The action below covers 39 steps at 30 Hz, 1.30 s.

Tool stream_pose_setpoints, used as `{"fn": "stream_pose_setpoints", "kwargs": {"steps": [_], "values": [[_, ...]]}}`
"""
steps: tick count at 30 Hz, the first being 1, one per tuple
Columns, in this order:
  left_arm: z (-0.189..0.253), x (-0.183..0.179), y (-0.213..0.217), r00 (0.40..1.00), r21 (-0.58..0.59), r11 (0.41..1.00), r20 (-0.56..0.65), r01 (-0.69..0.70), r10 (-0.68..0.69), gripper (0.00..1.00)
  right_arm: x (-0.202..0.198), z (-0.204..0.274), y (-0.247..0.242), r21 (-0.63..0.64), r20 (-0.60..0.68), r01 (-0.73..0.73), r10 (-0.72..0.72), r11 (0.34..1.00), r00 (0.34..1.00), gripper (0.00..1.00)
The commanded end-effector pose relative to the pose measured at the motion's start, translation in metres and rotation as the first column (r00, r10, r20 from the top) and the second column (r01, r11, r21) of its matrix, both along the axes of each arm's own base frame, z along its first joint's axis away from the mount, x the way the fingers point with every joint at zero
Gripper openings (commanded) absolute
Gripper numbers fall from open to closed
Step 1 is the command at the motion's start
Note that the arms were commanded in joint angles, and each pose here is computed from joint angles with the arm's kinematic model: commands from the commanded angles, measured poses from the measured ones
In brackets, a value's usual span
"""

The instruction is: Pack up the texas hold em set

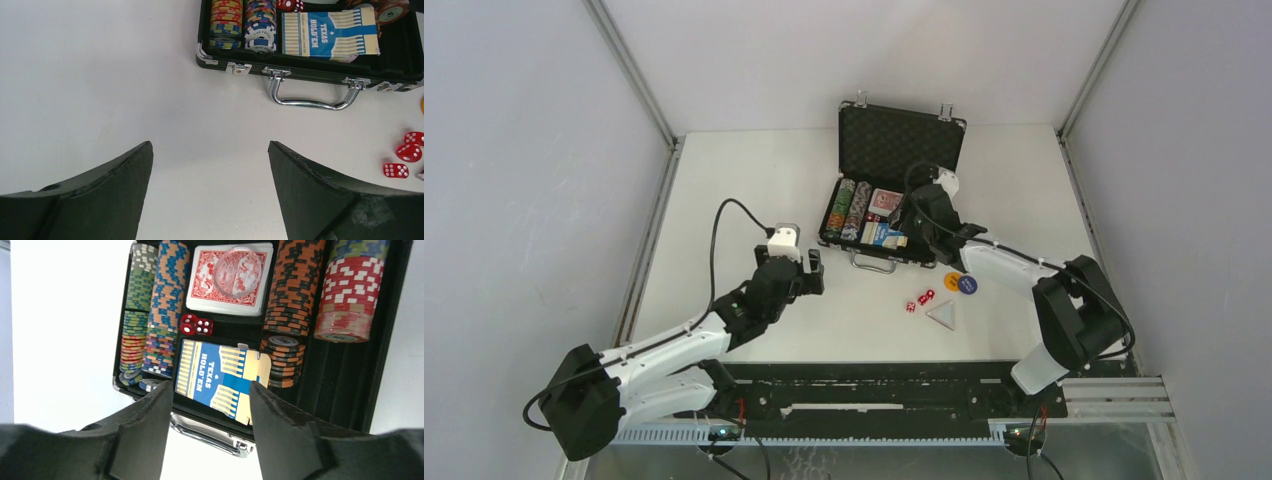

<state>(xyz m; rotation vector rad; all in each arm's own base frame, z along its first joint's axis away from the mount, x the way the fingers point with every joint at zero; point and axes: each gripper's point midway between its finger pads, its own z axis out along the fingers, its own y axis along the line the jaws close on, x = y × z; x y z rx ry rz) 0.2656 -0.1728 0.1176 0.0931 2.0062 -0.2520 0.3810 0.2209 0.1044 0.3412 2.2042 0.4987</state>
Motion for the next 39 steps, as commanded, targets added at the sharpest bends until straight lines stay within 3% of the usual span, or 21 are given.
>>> {"fn": "stream_pose_setpoints", "kwargs": {"steps": [1,10,18,30,39], "values": [[0.01,0.003,-0.009,1.0,-0.045,0.999,0.018,0.018,-0.017,0.89,-0.007,0.011,-0.012,-0.055,0.043,0.023,-0.021,0.998,0.999,0.6],[0.011,0.002,-0.007,1.0,-0.041,0.999,0.021,0.016,-0.015,0.89,-0.006,-0.014,-0.006,-0.066,-0.01,0.026,-0.026,0.997,1.0,0.17],[0.01,0.002,-0.009,1.0,-0.044,0.999,0.017,0.023,-0.023,0.89,-0.009,-0.033,-0.017,-0.121,-0.056,0.063,-0.07,0.991,0.996,0.15],[0.009,0.002,-0.007,1.0,-0.031,0.999,0.017,0.013,-0.013,0.89,0.0,-0.059,0.023,0.011,-0.115,-0.061,0.062,0.998,0.991,0.16],[0.005,0.004,-0.008,1.0,-0.019,1.0,0.007,0.014,-0.014,0.89,0.007,-0.05,0.035,0.078,-0.082,-0.131,0.138,0.988,0.987,0.16]]}}
